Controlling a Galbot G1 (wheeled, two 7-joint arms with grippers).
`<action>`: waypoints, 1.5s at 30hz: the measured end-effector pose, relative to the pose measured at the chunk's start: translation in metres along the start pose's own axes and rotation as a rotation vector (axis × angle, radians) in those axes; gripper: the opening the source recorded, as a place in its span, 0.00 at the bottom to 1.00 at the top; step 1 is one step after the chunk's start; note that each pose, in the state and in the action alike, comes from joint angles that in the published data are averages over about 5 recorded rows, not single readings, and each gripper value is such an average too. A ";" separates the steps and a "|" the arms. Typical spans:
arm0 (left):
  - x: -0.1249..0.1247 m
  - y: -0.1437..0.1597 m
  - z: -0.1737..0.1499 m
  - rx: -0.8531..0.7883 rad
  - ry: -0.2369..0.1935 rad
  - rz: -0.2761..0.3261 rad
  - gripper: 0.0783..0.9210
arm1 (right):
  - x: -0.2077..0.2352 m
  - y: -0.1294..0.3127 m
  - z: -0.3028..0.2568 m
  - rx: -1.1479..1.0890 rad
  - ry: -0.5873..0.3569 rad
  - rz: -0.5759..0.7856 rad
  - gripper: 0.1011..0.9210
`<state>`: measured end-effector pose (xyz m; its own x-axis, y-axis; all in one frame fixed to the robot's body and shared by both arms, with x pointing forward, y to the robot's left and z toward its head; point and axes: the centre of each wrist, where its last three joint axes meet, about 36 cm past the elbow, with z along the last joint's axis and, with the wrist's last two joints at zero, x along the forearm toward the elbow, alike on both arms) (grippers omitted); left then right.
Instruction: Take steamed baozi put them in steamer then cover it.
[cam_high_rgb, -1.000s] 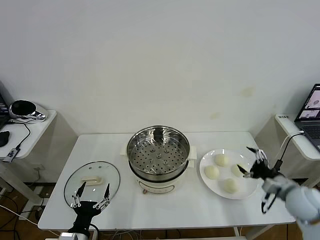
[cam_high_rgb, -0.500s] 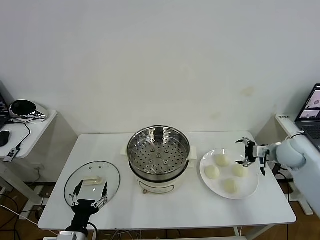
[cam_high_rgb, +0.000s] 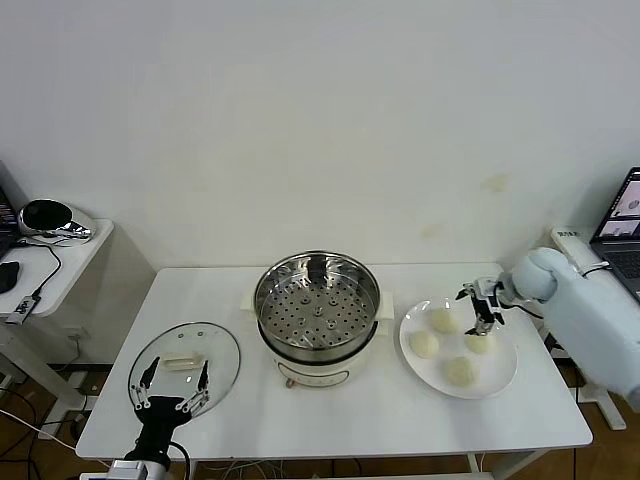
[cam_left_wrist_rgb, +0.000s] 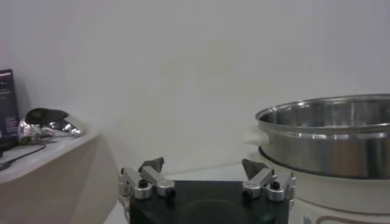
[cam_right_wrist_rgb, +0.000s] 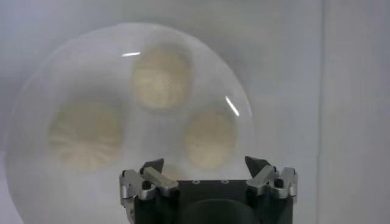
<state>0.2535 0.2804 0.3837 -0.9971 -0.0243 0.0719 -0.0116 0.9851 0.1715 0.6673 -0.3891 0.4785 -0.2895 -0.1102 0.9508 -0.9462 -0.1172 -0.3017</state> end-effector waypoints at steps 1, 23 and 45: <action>0.000 0.000 0.000 0.001 -0.001 0.000 0.88 | -0.003 -0.002 -0.001 0.001 0.005 -0.005 0.86; 0.005 -0.004 -0.005 0.008 -0.014 0.003 0.88 | -0.034 -0.025 -0.024 0.020 0.037 -0.046 0.50; 0.000 -0.007 -0.008 0.015 -0.028 0.023 0.88 | 0.139 -0.087 -0.064 0.174 -0.061 0.146 0.47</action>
<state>0.2539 0.2719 0.3903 -0.9989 0.0036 0.0477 0.0109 0.9878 0.1556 0.7004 -0.3307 0.6419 -0.4074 -0.1968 0.8918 -0.8543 -0.2631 -0.4483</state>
